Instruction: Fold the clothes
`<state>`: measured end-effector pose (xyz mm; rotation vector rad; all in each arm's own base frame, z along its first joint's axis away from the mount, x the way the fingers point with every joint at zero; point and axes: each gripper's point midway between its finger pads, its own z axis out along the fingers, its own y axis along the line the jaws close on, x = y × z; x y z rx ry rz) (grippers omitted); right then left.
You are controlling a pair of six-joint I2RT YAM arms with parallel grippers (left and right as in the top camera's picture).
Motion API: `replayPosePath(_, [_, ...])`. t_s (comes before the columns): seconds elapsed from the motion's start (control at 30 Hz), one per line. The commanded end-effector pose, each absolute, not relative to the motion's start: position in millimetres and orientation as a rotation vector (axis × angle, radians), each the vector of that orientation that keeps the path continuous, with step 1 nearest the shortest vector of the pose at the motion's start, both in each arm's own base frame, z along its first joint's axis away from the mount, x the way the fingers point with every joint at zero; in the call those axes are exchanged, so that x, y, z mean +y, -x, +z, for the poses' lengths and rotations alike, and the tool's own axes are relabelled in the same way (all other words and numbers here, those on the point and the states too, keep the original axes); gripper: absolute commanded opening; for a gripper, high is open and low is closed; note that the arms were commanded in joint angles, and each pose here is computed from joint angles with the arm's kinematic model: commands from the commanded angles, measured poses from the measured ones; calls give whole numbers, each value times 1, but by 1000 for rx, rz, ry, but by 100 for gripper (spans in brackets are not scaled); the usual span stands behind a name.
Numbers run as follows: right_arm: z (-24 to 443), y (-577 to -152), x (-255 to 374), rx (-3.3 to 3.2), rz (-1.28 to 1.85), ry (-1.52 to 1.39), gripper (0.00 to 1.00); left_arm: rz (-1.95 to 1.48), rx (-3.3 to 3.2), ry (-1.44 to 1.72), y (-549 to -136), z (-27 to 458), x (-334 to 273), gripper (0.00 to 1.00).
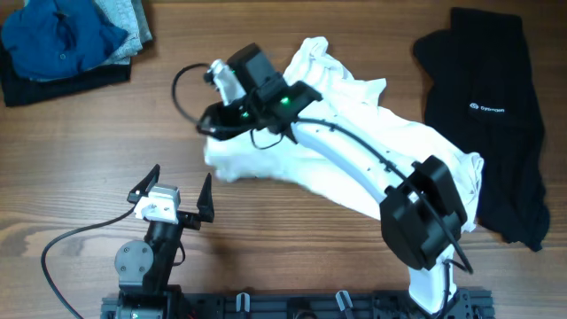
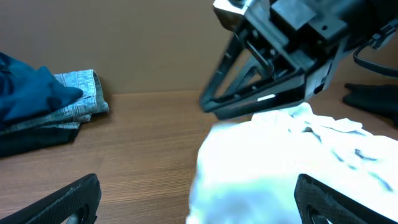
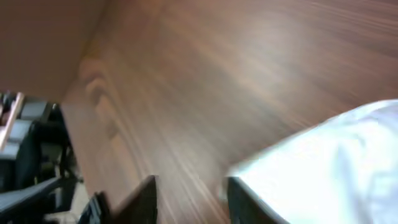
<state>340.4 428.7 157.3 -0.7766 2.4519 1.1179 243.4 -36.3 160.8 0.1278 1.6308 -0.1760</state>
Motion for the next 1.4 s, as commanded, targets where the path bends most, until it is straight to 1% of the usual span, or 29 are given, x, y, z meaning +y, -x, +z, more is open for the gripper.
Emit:
replayPosePath(0.0, [185,-360,414,2377,1033,800,49,-166,1633,-136,-243,159,-36,100])
replayPosePath(0.03, [196,-377,398,2384,950,734,55,-166,1633,-136,-243,159,-36,100])
replayPosePath(0.07, [207,-395,377,2388,867,661,63,-166,1633,-136,-243,159,-36,100])
replayPosePath(0.13, [226,-427,336,2383,737,527,73,-166,1633,-136,-243,159,-36,100])
replayPosePath(0.2, [235,-454,293,2385,625,404,74,-166,1633,-136,-243,159,-36,100])
replayPosePath(0.27, [232,-479,245,2397,495,301,73,-166,1633,-136,-243,159,-36,100])
replayPosePath(0.33, [216,-496,198,2438,373,218,72,-166,1633,-136,-243,159,-36,100])
replayPosePath(0.4, [194,-507,161,2500,324,160,70,-166,1634,-136,-243,159,-36,100])
replayPosePath(0.47, [170,-511,137,2564,321,104,70,-166,1633,-136,-243,159,-36,100])
replayPosePath(0.6, [123,-516,117,2662,317,126,70,-166,1633,-136,-243,159,-36,100])
replayPosePath(0.8, [59,-517,78,2793,109,56,72,-166,1633,-136,-243,159,-36,100])
replayPosePath(0.93, [41,-514,68,2840,113,21,71,-166,1633,-136,-243,159,-36,100])
replayPosePath(1.1, [18,-498,60,2932,100,3,71,-166,1633,-136,-243,159,-36,100])
replayPosePath(1.37, [5,-484,59,3004,92,-46,72,-166,1633,-136,-243,159,-36,100])
